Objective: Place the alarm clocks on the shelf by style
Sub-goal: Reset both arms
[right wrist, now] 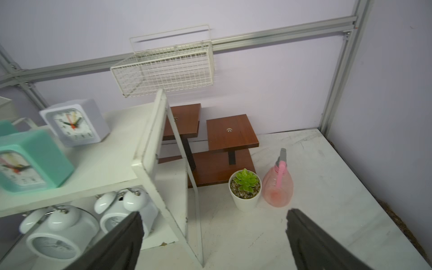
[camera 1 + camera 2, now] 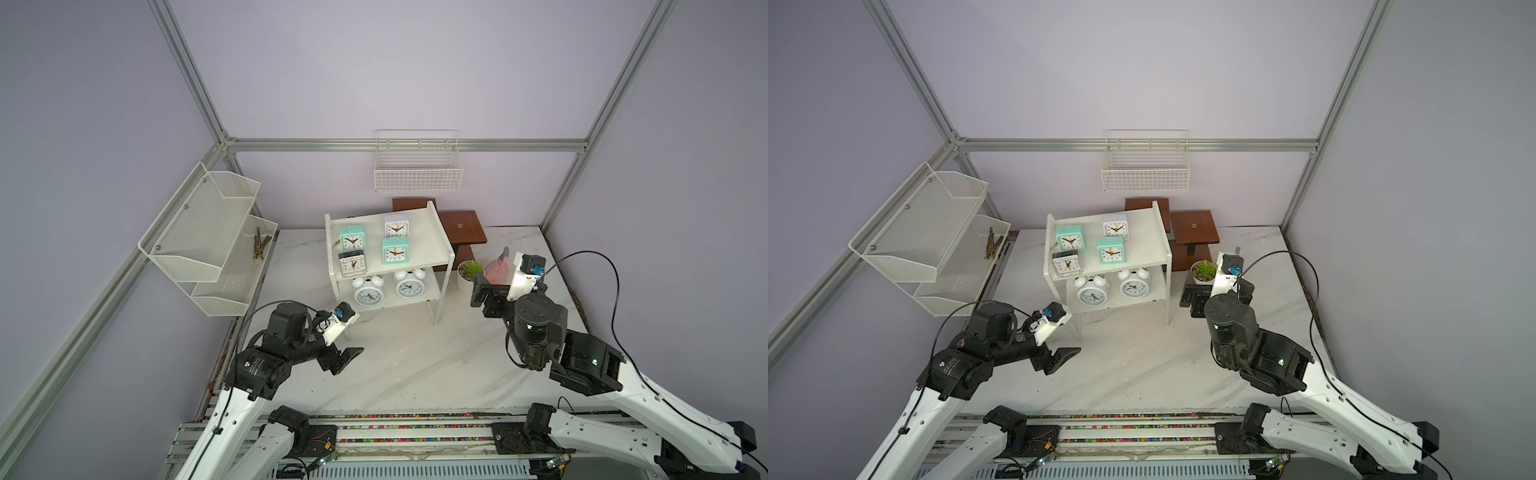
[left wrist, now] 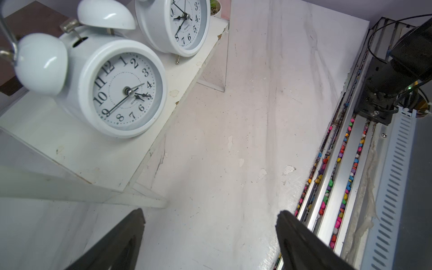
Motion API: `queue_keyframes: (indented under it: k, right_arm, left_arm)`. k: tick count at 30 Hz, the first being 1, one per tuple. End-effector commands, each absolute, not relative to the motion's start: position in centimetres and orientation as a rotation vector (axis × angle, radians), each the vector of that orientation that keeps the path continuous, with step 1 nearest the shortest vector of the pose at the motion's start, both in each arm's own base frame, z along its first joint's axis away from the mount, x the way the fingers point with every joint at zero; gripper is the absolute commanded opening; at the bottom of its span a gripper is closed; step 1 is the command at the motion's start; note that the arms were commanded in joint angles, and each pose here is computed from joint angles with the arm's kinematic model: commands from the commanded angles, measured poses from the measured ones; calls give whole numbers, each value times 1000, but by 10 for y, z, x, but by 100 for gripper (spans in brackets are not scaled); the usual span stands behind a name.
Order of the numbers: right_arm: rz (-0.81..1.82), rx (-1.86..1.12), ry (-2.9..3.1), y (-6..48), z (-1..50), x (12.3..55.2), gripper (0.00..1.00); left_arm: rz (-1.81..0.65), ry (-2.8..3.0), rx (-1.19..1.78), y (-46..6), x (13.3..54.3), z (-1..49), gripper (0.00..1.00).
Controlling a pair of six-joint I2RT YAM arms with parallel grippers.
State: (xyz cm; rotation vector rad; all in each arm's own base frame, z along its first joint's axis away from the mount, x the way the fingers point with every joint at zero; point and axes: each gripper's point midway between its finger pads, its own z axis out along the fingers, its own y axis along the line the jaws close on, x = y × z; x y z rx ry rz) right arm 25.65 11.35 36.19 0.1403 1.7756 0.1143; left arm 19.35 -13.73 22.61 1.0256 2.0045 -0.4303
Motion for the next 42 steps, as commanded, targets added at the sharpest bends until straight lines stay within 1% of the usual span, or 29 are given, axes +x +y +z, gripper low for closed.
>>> queue_keyframes:
  k: [1, 6, 8, 13, 19, 22, 24, 27, 30, 37, 42]
  right_arm:
    - [64, 172, 1895, 95, 310, 263, 99]
    - [30, 263, 1981, 58, 252, 289, 99]
    - [15, 343, 2017, 38, 227, 301, 99]
    - [9, 446, 2040, 8, 181, 332, 99]
    - [-56, 411, 2054, -3, 135, 361, 99]
    - [-123, 420, 2064, -17, 130, 373, 99]
    - [-145, 374, 2047, -19, 126, 381, 99]
    - [-154, 308, 2014, -20, 115, 387, 99]
    - [-140, 310, 2016, -26, 109, 397, 99]
    - [-126, 215, 1845, -21, 136, 405, 99]
    - [-53, 179, 1810, -14, 141, 409, 99]
  left_arm:
    - [-386, 2026, 1070, -127, 193, 214, 93]
    - [-301, 2103, 1079, -106, 202, 191, 94]
    - [-283, 2127, 1061, -99, 209, 181, 95]
    - [-328, 2157, 909, -73, 232, 170, 95]
    - [-287, 2183, 733, -45, 254, 150, 100]
    - [-228, 2150, 608, -34, 270, 147, 100]
    - [-211, 2098, 558, -32, 277, 148, 100]
    - [-189, 2006, 458, -28, 288, 151, 100]
    - [-159, 1911, 359, -20, 298, 154, 100]
    - [-108, 1751, 189, -1, 320, 158, 100]
    - [-87, 1705, 141, 6, 335, 155, 100]
